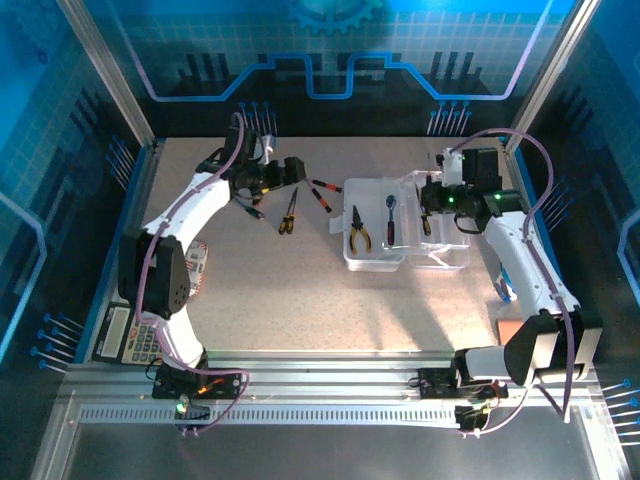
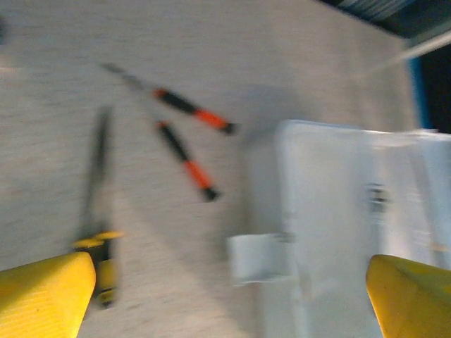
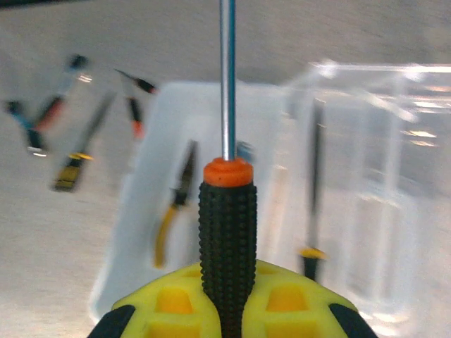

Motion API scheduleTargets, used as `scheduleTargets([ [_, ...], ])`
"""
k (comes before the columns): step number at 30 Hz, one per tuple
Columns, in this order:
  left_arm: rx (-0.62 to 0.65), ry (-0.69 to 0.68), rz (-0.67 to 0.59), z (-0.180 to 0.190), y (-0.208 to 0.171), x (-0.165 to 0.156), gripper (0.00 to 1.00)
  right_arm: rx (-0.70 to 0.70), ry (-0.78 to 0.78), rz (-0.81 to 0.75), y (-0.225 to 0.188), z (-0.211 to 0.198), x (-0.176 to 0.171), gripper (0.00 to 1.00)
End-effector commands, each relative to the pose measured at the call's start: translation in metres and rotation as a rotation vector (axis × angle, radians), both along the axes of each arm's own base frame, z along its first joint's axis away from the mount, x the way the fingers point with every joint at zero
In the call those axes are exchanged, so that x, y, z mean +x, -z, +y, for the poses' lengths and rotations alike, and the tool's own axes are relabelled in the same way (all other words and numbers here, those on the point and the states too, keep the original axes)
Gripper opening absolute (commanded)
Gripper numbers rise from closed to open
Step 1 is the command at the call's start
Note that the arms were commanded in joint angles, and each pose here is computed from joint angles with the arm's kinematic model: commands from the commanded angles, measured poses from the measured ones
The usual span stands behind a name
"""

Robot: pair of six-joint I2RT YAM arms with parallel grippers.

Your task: Pack the tool kit

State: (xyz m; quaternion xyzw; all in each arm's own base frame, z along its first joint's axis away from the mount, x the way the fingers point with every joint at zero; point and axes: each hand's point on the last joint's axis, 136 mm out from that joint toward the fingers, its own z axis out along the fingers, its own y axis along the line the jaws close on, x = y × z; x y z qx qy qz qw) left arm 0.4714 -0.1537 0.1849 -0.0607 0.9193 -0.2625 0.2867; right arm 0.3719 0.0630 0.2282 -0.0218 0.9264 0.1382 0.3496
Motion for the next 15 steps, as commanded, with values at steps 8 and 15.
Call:
scheduleTargets([
  [8, 0.402, -0.119, 0.176, 0.084, 0.059, -0.022, 0.99, -0.281, 0.180, 0.224, 0.054, -0.082, -0.019, 0.00],
  [15, 0.400, -0.117, 0.193, 0.084, 0.069, -0.025, 0.99, -0.288, 0.177, 0.272, 0.073, -0.083, -0.015, 0.03],
])
